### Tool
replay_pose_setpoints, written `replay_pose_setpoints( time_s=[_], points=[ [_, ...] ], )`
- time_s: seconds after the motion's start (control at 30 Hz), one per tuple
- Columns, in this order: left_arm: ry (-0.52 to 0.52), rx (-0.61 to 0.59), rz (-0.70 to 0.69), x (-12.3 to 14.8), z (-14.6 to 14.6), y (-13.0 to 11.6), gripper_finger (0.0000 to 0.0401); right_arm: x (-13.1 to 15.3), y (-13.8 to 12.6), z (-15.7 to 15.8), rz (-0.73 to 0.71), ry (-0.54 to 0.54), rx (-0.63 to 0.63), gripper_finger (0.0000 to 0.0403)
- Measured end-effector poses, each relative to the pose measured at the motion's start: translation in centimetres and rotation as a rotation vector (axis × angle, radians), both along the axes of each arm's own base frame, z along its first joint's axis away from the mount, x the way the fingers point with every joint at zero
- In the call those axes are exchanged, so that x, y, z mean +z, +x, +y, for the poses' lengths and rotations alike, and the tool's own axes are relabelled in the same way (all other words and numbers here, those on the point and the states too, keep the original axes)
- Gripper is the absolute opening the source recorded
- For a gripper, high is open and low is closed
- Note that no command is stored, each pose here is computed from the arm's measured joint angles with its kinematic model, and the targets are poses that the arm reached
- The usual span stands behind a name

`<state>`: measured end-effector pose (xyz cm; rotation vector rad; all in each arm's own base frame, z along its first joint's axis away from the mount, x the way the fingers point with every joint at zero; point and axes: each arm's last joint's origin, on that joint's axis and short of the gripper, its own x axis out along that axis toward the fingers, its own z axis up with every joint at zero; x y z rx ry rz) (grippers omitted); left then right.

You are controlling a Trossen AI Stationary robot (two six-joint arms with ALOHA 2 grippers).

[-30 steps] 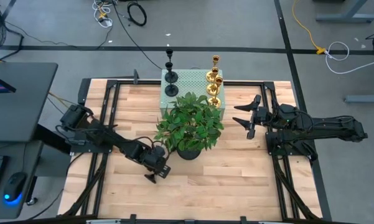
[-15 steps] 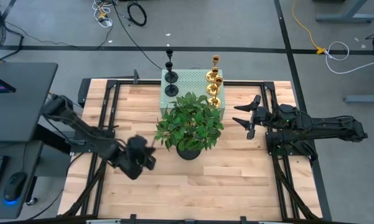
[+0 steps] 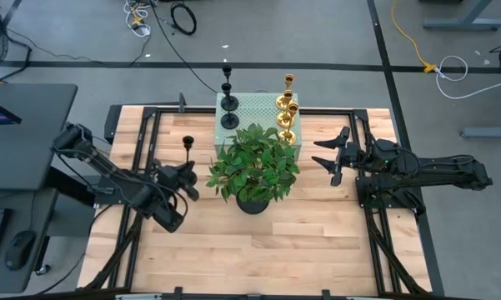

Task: Pick & Place candle stick holders
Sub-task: Put the black candle holder on the shelf aligned with the other black candle holders

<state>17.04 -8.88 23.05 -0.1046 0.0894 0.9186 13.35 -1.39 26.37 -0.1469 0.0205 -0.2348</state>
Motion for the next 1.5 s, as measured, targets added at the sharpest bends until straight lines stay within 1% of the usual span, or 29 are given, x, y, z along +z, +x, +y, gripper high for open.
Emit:
replay_pose_setpoints(
  time_s=[0.37,0.47,0.67,0.77,0.93,1.07,1.2,1.27,1.37,1.43,1.5],
  points=[
    [0.123,0.017,0.018,0.1,0.8,-1.1,0.0005,0.1,0.0,0.0,-0.013,-0.008,0.002,0.0223],
    [0.147,0.018,0.005,-0.7,1.3,-1.7,0.0005,0.2,0.0,0.0,-0.015,-0.008,0.002,0.0223],
    [0.091,0.011,-0.082,-3.6,2.3,-3.4,0.0005,0.2,0.0,0.0,-0.018,-0.008,0.002,0.0223],
    [0.088,-0.011,-0.087,-4.1,2.3,-4.0,0.0005,0.2,0.0,0.0,-0.022,-0.009,0.002,0.0223],
    [0.096,-0.022,-0.075,-4.1,2.2,-4.0,0.0005,0.3,0.0,0.0,-0.027,-0.009,0.002,0.0223],
    [0.050,-0.066,-0.130,-4.2,1.1,-3.9,0.0005,0.3,0.0,0.0,-0.033,0.005,0.009,0.0223],
    [0.034,-0.102,-0.149,-4.4,-0.2,-3.3,0.0005,0.3,0.0,0.1,-0.036,0.002,0.022,0.0223],
    [0.045,-0.110,-0.136,-4.6,-0.8,-2.9,0.0005,0.4,0.0,0.1,-0.040,0.002,0.027,0.0223],
    [0.020,-0.111,-0.153,-4.8,-1.6,-2.0,0.0005,0.4,0.0,0.1,-0.041,0.004,0.030,0.0223],
    [0.020,-0.117,-0.115,-4.9,-2.0,-1.5,0.0005,0.4,0.0,0.1,-0.042,0.004,0.029,0.0223],
    [0.001,-0.115,-0.120,-5.0,-2.3,-1.1,0.0005,0.4,0.0,0.1,-0.046,0.004,0.029,0.0223]
  ],
)
